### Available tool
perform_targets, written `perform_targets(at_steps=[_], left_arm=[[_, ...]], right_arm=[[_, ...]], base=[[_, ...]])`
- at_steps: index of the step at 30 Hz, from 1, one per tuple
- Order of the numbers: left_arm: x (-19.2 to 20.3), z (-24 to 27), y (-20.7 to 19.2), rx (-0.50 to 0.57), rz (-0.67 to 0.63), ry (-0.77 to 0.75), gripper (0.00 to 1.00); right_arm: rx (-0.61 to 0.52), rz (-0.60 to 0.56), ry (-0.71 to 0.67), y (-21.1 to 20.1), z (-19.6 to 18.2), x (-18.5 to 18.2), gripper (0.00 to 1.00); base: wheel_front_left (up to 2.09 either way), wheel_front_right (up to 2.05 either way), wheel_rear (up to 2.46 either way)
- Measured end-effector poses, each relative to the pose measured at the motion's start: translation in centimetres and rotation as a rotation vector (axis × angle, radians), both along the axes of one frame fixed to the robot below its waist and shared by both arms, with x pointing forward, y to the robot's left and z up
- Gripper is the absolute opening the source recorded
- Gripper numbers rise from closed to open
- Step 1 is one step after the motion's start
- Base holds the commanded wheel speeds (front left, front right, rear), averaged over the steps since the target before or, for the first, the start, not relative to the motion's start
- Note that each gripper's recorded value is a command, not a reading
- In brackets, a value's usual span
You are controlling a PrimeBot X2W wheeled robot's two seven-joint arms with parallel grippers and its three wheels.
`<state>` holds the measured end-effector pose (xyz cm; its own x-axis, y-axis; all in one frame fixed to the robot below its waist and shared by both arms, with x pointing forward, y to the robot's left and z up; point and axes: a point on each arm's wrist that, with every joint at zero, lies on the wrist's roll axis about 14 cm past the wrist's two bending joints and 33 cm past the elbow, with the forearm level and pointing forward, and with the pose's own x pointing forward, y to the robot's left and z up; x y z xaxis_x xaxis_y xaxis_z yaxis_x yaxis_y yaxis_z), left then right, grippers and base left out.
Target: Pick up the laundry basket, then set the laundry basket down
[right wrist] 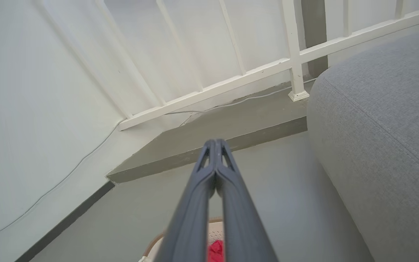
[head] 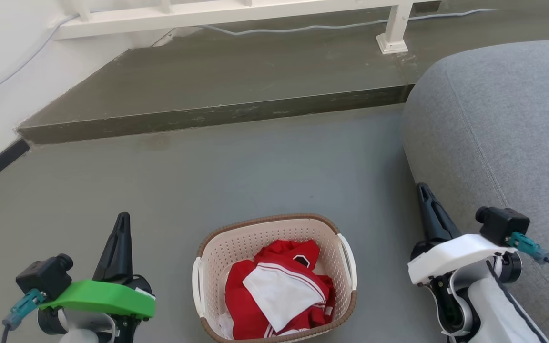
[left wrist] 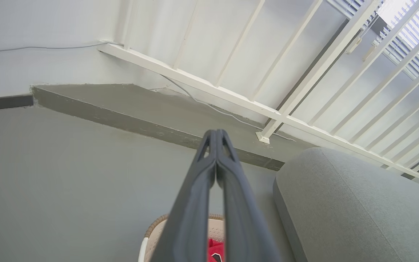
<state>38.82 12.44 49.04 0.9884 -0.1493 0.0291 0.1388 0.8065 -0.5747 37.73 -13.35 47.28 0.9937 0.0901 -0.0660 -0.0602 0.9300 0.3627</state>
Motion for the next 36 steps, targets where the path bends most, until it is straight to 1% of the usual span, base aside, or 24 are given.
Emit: perform_targets(at_steps=[5, 6, 25, 36], left_arm=[[0.0, -0.1, 0.4, -0.047, 0.013, 0.019, 0.00], [0.0, -0.2, 0.7, -0.071, 0.021, 0.028, 0.00], [-0.3, -0.7, 2.1, -0.270, 0.065, 0.096, 0.00], [-0.5, -1.2, 2.9, -0.387, 0.087, 0.136, 0.00]], right_arm=[[0.076, -0.024, 0.018, -0.5, 0.0, 0.1, 0.00], [0.105, -0.033, 0.024, -0.8, 0.0, 0.2, 0.00], [0.354, -0.096, 0.087, -2.5, -0.3, 0.3, 0.00], [0.501, -0.123, 0.100, -3.4, -0.1, 0.5, 0.00]], base=[[0.00, 0.00, 0.00], [0.00, 0.00, 0.00], [0.00, 0.00, 0.00], [0.00, 0.00, 0.00]])
